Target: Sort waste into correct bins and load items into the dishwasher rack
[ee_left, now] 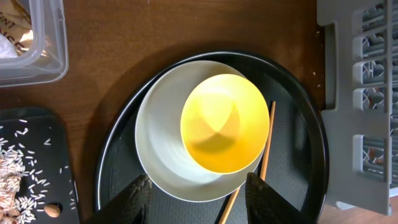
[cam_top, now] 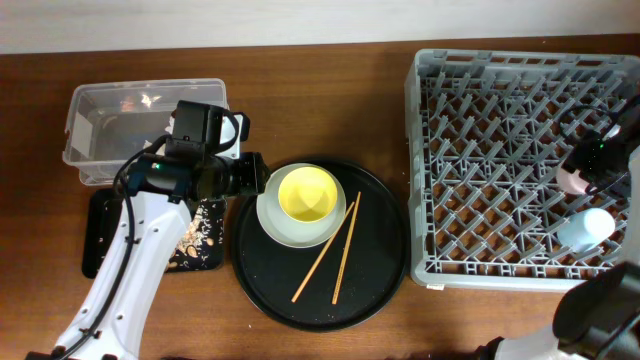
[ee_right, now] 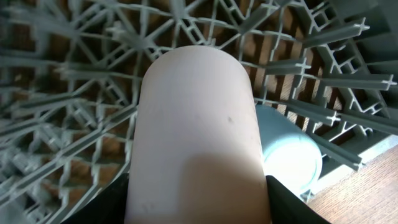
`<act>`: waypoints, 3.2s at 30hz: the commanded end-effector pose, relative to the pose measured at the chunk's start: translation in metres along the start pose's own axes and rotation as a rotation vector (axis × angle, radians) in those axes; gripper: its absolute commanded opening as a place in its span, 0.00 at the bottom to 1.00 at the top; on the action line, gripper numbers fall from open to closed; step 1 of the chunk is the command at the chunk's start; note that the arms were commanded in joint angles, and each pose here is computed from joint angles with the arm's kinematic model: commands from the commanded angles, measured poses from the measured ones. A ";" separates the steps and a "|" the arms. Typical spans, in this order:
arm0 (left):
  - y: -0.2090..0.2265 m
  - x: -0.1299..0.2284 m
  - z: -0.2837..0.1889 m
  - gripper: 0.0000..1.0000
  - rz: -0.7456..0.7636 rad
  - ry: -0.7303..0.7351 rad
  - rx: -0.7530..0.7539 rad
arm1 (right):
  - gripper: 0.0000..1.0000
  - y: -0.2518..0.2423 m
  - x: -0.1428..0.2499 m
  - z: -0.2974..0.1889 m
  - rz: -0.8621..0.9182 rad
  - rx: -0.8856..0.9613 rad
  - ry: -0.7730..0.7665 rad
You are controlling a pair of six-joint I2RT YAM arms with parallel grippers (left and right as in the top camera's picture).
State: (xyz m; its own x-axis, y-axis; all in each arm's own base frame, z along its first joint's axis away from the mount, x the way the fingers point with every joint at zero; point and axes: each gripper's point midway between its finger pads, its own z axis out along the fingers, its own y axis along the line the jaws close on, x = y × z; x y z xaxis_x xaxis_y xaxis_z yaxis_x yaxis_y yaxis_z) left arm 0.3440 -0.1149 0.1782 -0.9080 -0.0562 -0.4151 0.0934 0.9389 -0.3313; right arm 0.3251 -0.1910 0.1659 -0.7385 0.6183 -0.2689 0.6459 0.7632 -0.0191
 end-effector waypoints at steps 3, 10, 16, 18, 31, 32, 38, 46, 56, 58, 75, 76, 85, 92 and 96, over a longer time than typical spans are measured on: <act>0.002 -0.001 -0.003 0.49 0.020 -0.012 -0.013 | 0.54 0.015 -0.006 0.023 0.028 -0.074 0.042; 0.002 -0.001 -0.003 0.49 0.020 -0.012 -0.013 | 0.99 0.029 -0.003 0.033 0.028 -0.148 0.080; 0.012 0.009 -0.004 0.54 0.009 0.024 -0.067 | 0.99 0.045 0.003 0.013 -0.002 -0.246 0.075; 0.019 0.014 -0.004 0.54 0.004 0.045 -0.102 | 1.00 0.054 0.002 -0.007 -0.023 -0.280 0.030; 0.095 0.040 -0.028 0.66 -0.224 0.112 -0.414 | 0.91 0.288 0.196 -0.081 -0.823 -0.545 0.102; 0.098 0.041 -0.029 0.70 -0.234 0.114 -0.418 | 0.91 0.295 0.205 -0.076 -0.838 -0.541 0.122; 0.102 0.042 -0.031 0.76 -0.247 0.119 -0.425 | 0.75 0.342 0.279 -0.004 -0.882 -0.449 0.301; 0.102 0.042 -0.031 0.77 -0.247 0.119 -0.424 | 0.29 0.357 0.297 0.050 -0.805 -0.386 0.363; 0.102 0.041 -0.031 0.77 -0.246 0.114 -0.421 | 0.04 0.315 0.158 -0.043 -0.714 -0.320 -0.038; 0.102 0.040 -0.030 0.77 -0.246 0.112 -0.420 | 0.04 0.280 0.092 -0.082 -0.602 -0.236 -0.262; 0.100 0.021 -0.027 0.78 -0.237 0.034 -0.401 | 0.04 0.015 -0.145 -0.044 -0.107 1.005 -0.638; 0.100 0.020 -0.027 0.78 -0.236 0.031 -0.401 | 0.04 0.003 -0.146 -0.033 -0.096 1.039 -0.612; 0.100 0.018 -0.027 0.78 -0.235 0.024 -0.398 | 0.04 0.007 -0.146 0.037 -0.196 0.919 -0.500; 0.100 0.018 -0.027 0.78 -0.235 0.023 -0.398 | 0.04 0.025 -0.108 0.076 -0.199 0.721 -0.351; 0.100 0.018 -0.027 0.78 -0.235 0.023 -0.399 | 0.12 0.031 -0.088 0.069 -0.172 0.690 -0.307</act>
State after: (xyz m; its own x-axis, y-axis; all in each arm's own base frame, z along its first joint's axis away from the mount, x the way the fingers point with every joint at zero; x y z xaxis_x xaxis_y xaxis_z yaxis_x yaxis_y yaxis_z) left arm 0.3266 -0.0154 0.1574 -0.9027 -0.2671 -0.3375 -0.2622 0.9631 -0.0607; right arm 0.4204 -0.2584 0.1469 -0.8032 0.3127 -0.5071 0.5946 0.3671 -0.7153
